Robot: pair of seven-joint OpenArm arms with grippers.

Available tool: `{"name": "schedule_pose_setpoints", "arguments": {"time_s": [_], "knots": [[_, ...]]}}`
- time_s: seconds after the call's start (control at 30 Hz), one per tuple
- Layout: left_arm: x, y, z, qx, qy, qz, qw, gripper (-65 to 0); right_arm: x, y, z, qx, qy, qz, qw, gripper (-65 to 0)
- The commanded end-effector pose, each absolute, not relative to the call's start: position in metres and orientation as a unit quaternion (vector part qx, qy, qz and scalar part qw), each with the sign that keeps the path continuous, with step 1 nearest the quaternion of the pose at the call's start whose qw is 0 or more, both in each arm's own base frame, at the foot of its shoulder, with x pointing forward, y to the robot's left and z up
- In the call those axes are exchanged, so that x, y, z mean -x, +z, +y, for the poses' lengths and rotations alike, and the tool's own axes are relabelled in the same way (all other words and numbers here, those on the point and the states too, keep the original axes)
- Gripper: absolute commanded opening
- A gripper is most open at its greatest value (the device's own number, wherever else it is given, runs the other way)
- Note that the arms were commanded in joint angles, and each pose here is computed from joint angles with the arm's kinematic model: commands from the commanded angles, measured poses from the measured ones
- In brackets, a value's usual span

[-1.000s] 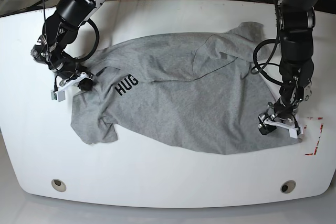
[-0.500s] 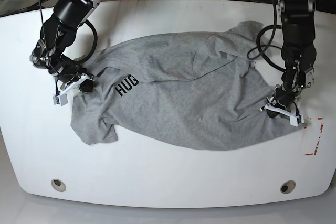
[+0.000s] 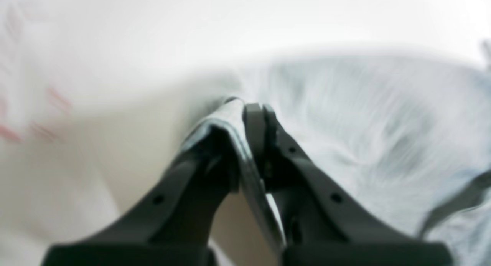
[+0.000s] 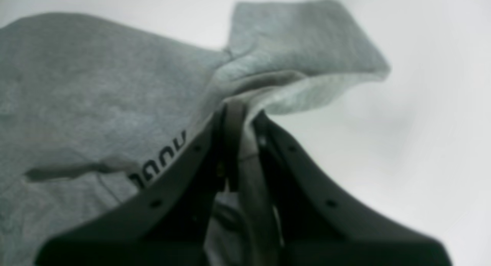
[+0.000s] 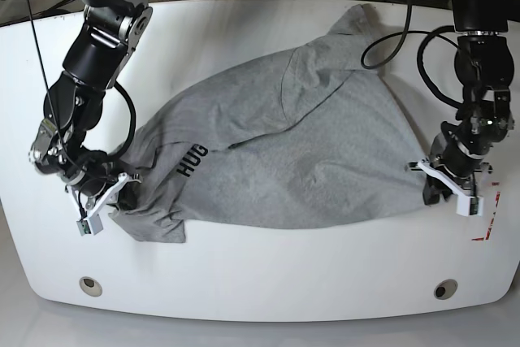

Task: Fold the T-shirt properly
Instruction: 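Pull the hem corner with the left gripper to straighten the shirt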

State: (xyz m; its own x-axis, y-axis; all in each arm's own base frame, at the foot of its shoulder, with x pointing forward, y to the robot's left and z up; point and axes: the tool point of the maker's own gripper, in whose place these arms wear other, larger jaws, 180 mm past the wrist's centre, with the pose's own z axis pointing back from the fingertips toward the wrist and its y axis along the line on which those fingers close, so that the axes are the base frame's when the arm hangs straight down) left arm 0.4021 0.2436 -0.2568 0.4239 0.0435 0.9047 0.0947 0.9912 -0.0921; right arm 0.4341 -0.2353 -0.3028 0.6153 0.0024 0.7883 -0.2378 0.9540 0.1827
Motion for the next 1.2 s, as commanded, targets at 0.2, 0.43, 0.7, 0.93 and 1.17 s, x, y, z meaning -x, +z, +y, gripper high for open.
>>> {"name": "schedule_pose_setpoints", "arguments": {"time_s": [0.2, 0.43, 0.7, 0.93, 1.17], "knots": [[-0.403, -0.073, 0.262, -0.023, -0.036, -0.685, 0.728, -65.0, -0.497, -0.166, -0.254, -0.075, 0.131, -0.525, 0.838, -65.0], [-0.402, 0.030, 0.285, -0.086, -0.057, -0.749, 0.655, -65.0, -0.517, -0.092, -0.258, -0.037, 0.165, -0.559, 0.812, -65.0], [-0.404, -0.005, 0.258, -0.081, -0.103, -0.716, 0.686, -65.0, -0.506, -0.122, -0.267, -0.030, 0.161, -0.523, 0.836, -65.0], [-0.389, -0.120, 0.248, -0.042, -0.099, -0.620, 0.777, -65.0, -0.457, -0.208, -0.272, -0.025, 0.154, -0.467, 0.870, -65.0], [-0.331, -0.230, 0.259, -0.011, -0.035, -0.518, 0.855, -65.0, -0.389, -0.307, -0.263, -0.099, 0.109, -0.398, 0.905, -65.0]]}}
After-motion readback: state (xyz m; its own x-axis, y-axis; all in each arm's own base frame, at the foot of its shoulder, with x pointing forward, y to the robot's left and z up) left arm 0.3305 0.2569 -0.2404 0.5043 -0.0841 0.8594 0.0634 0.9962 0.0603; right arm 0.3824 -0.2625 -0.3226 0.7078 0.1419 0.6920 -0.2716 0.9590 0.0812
